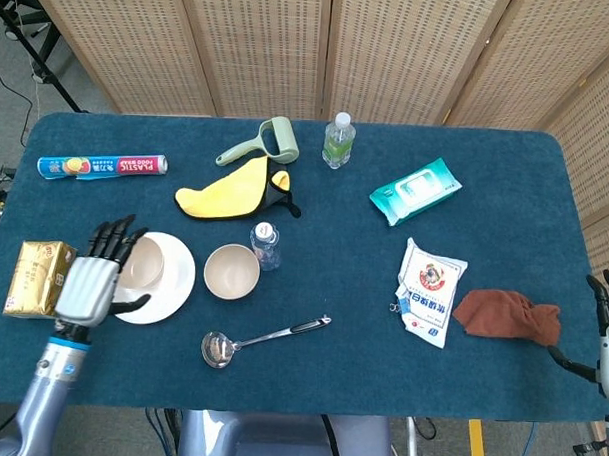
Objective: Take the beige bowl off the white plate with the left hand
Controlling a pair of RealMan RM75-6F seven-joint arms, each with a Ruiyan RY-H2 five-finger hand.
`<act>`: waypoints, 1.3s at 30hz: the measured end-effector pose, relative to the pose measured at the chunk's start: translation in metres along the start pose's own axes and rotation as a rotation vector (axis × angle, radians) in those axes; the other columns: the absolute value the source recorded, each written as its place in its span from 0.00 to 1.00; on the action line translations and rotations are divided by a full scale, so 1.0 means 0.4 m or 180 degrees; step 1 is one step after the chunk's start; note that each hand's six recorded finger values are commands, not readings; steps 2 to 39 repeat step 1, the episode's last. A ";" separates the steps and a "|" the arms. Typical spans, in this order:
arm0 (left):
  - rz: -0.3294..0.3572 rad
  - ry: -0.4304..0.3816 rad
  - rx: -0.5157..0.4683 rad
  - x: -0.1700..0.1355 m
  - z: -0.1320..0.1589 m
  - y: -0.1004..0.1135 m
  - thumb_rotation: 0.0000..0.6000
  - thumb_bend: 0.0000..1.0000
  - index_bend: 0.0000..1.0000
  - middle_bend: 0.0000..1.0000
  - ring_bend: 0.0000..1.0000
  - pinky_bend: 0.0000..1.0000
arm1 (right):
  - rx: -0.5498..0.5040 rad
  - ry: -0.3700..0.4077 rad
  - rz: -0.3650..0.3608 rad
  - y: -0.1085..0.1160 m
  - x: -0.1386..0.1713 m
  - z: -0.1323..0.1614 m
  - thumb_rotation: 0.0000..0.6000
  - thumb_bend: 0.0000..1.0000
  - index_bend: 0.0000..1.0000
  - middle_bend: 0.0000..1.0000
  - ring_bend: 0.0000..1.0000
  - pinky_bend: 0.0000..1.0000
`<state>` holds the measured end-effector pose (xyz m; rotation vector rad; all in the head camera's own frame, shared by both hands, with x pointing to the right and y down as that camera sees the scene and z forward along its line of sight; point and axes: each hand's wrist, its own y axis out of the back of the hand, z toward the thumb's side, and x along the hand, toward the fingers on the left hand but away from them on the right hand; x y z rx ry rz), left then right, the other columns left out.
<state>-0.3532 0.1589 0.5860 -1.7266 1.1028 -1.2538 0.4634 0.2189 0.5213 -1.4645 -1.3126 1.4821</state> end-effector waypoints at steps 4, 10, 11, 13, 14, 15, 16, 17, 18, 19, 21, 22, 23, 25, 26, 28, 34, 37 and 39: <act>0.0039 0.0156 0.0030 -0.022 -0.040 0.013 1.00 0.07 0.12 0.00 0.00 0.00 | 0.0018 0.0004 -0.0003 -0.001 0.000 0.001 1.00 0.00 0.00 0.00 0.00 0.00; 0.0039 0.0156 0.0030 -0.022 -0.040 0.013 1.00 0.07 0.12 0.00 0.00 0.00 | 0.0018 0.0004 -0.0003 -0.001 0.000 0.001 1.00 0.00 0.00 0.00 0.00 0.00; 0.0039 0.0156 0.0030 -0.022 -0.040 0.013 1.00 0.07 0.12 0.00 0.00 0.00 | 0.0018 0.0004 -0.0003 -0.001 0.000 0.001 1.00 0.00 0.00 0.00 0.00 0.00; 0.0039 0.0156 0.0030 -0.022 -0.040 0.013 1.00 0.07 0.12 0.00 0.00 0.00 | 0.0018 0.0004 -0.0003 -0.001 0.000 0.001 1.00 0.00 0.00 0.00 0.00 0.00; 0.0039 0.0156 0.0030 -0.022 -0.040 0.013 1.00 0.07 0.12 0.00 0.00 0.00 | 0.0018 0.0004 -0.0003 -0.001 0.000 0.001 1.00 0.00 0.00 0.00 0.00 0.00; 0.0039 0.0156 0.0030 -0.022 -0.040 0.013 1.00 0.07 0.12 0.00 0.00 0.00 | 0.0018 0.0004 -0.0003 -0.001 0.000 0.001 1.00 0.00 0.00 0.00 0.00 0.00; 0.0039 0.0156 0.0030 -0.022 -0.040 0.013 1.00 0.07 0.12 0.00 0.00 0.00 | 0.0018 0.0004 -0.0003 -0.001 0.000 0.001 1.00 0.00 0.00 0.00 0.00 0.00; 0.0039 0.0156 0.0030 -0.022 -0.040 0.013 1.00 0.07 0.12 0.00 0.00 0.00 | 0.0018 0.0004 -0.0003 -0.001 0.000 0.001 1.00 0.00 0.00 0.00 0.00 0.00; 0.0039 0.0156 0.0030 -0.022 -0.040 0.013 1.00 0.07 0.12 0.00 0.00 0.00 | 0.0018 0.0004 -0.0003 -0.001 0.000 0.001 1.00 0.00 0.00 0.00 0.00 0.00; 0.0039 0.0156 0.0030 -0.022 -0.040 0.013 1.00 0.07 0.12 0.00 0.00 0.00 | 0.0018 0.0004 -0.0003 -0.001 0.000 0.001 1.00 0.00 0.00 0.00 0.00 0.00; 0.0039 0.0156 0.0030 -0.022 -0.040 0.013 1.00 0.07 0.12 0.00 0.00 0.00 | 0.0018 0.0004 -0.0003 -0.001 0.000 0.001 1.00 0.00 0.00 0.00 0.00 0.00; 0.0039 0.0156 0.0030 -0.022 -0.040 0.013 1.00 0.07 0.12 0.00 0.00 0.00 | 0.0018 0.0004 -0.0003 -0.001 0.000 0.001 1.00 0.00 0.00 0.00 0.00 0.00; 0.0039 0.0156 0.0030 -0.022 -0.040 0.013 1.00 0.07 0.12 0.00 0.00 0.00 | 0.0018 0.0004 -0.0003 -0.001 0.000 0.001 1.00 0.00 0.00 0.00 0.00 0.00; 0.0039 0.0156 0.0030 -0.022 -0.040 0.013 1.00 0.07 0.12 0.00 0.00 0.00 | 0.0018 0.0004 -0.0003 -0.001 0.000 0.001 1.00 0.00 0.00 0.00 0.00 0.00; 0.0039 0.0156 0.0030 -0.022 -0.040 0.013 1.00 0.07 0.12 0.00 0.00 0.00 | 0.0018 0.0004 -0.0003 -0.001 0.000 0.001 1.00 0.00 0.00 0.00 0.00 0.00; 0.0039 0.0156 0.0030 -0.022 -0.040 0.013 1.00 0.07 0.12 0.00 0.00 0.00 | 0.0018 0.0004 -0.0003 -0.001 0.000 0.001 1.00 0.00 0.00 0.00 0.00 0.00; 0.0039 0.0156 0.0030 -0.022 -0.040 0.013 1.00 0.07 0.12 0.00 0.00 0.00 | 0.0018 0.0004 -0.0003 -0.001 0.000 0.001 1.00 0.00 0.00 0.00 0.00 0.00; 0.0039 0.0156 0.0030 -0.022 -0.040 0.013 1.00 0.07 0.12 0.00 0.00 0.00 | 0.0018 0.0004 -0.0003 -0.001 0.000 0.001 1.00 0.00 0.00 0.00 0.00 0.00; 0.0039 0.0156 0.0030 -0.022 -0.040 0.013 1.00 0.07 0.12 0.00 0.00 0.00 | 0.0018 0.0004 -0.0003 -0.001 0.000 0.001 1.00 0.00 0.00 0.00 0.00 0.00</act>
